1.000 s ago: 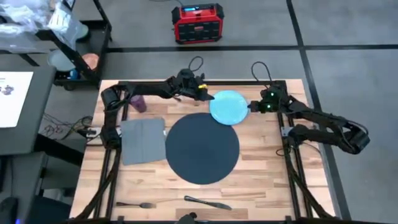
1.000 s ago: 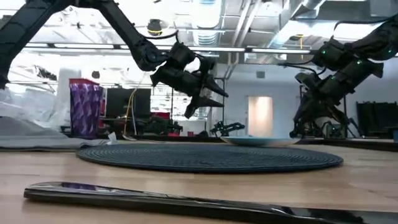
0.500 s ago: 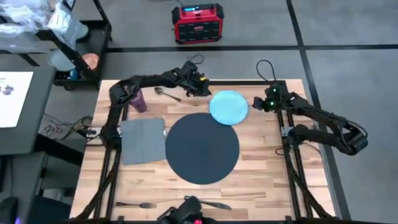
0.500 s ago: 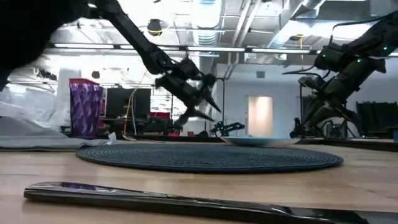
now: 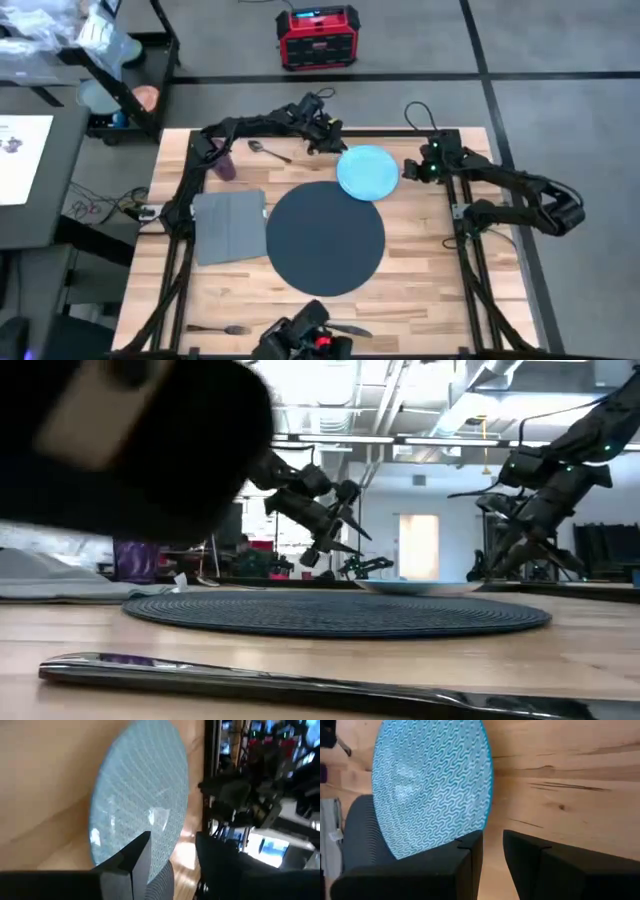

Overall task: Set table place
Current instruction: Put the blue patterned plate on the dark blue table mat

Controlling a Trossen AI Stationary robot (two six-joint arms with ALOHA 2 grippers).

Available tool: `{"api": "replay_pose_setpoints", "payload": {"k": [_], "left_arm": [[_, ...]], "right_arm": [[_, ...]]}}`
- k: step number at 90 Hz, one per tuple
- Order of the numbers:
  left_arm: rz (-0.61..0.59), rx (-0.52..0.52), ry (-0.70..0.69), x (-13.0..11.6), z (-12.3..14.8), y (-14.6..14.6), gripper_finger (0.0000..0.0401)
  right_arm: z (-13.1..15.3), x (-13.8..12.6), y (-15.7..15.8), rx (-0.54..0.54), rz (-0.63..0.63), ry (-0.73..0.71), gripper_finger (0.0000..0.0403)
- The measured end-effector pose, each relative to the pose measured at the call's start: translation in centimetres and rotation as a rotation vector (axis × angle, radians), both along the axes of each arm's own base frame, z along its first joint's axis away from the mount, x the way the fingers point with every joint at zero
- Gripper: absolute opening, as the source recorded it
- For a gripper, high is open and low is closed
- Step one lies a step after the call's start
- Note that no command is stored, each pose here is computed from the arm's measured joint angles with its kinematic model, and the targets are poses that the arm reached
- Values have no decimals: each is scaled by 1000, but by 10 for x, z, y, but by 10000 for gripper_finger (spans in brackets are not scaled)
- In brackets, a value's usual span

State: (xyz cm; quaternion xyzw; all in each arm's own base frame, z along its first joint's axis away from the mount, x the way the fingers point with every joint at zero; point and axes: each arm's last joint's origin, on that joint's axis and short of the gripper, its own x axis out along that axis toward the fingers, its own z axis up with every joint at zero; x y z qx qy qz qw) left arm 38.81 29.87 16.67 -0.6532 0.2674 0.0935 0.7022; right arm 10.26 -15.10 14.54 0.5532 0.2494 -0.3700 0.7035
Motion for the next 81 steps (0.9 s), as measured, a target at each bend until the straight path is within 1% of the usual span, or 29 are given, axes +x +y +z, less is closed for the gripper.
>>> {"api": "replay_pose_setpoints", "payload": {"k": [13, 29, 46, 67, 75, 81], "left_arm": [[32, -65, 66, -12, -6, 7, 138], [9, -108, 107, -23, -10, 10, 138], [-37, -176, 113, -23, -17, 4, 138], [-70, -256, 119, -22, -17, -3, 133], [-71, -260, 119, -21, -16, -4, 129], [-80, -238, 107, -20, -16, -4, 125]], "right_arm": [[-2, 0, -1, 17, 7, -6, 66], [-2, 1, -3, 0, 11, -12, 66], [-2, 1, -3, 5, 13, -22, 66], [-2, 2, -2, 21, 14, -40, 66], [-2, 2, -2, 24, 20, -46, 66], [-2, 2, -2, 16, 30, -43, 66]]}}
